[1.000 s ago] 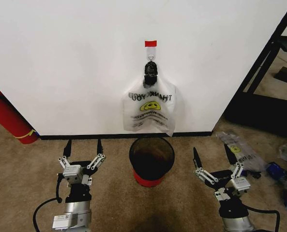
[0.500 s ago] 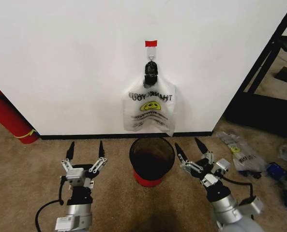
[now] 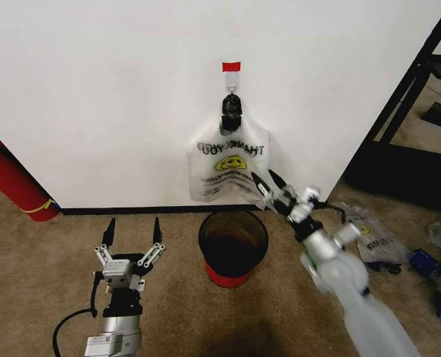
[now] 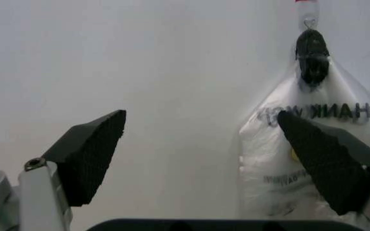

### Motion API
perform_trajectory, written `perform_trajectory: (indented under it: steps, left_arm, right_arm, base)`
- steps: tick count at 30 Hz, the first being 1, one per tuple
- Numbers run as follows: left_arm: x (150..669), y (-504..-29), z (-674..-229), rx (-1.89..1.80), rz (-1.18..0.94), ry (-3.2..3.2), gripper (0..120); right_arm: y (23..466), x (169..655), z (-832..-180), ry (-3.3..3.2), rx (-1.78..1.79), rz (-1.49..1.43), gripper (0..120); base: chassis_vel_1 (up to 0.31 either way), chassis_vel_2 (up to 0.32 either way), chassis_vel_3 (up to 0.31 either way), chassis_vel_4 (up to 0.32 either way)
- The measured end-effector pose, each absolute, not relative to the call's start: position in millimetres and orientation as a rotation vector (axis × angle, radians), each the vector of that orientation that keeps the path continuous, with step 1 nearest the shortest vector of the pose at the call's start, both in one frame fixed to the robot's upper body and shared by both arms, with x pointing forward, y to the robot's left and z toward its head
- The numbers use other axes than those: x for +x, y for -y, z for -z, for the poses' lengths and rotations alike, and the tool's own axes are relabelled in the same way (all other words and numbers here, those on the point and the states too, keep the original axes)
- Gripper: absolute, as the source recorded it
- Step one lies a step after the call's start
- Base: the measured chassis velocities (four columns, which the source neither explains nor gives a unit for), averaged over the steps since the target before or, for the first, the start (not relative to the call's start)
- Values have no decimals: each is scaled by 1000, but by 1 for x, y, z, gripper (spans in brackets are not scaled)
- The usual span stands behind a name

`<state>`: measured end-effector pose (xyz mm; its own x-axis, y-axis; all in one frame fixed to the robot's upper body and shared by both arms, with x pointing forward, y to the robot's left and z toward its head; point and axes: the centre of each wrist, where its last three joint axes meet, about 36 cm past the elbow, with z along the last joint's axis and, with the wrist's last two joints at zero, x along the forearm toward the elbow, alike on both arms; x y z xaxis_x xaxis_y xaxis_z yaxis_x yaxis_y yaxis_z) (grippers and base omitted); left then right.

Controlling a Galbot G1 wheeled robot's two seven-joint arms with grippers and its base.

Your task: Pick up the garbage bag from the wall and place it over the trash bin.

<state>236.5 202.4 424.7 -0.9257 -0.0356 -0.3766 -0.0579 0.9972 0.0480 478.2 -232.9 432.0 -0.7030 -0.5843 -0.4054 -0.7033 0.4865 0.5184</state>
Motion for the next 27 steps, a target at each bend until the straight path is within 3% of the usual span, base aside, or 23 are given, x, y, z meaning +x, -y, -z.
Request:
perform_trajectory:
  steps: [13, 27]
  left_arm:
    - [241, -204, -422, -51, -93, -2753, 91]
    - [243, -204, -422, -47, -95, -2753, 91]
  right_arm:
    - [216, 573, -450, -2543, -1189, -981, 100]
    - [205, 603, -467, -2543, -1190, -958, 100]
  base:
    - [0, 0, 0, 0]
    - [0, 0, 0, 0]
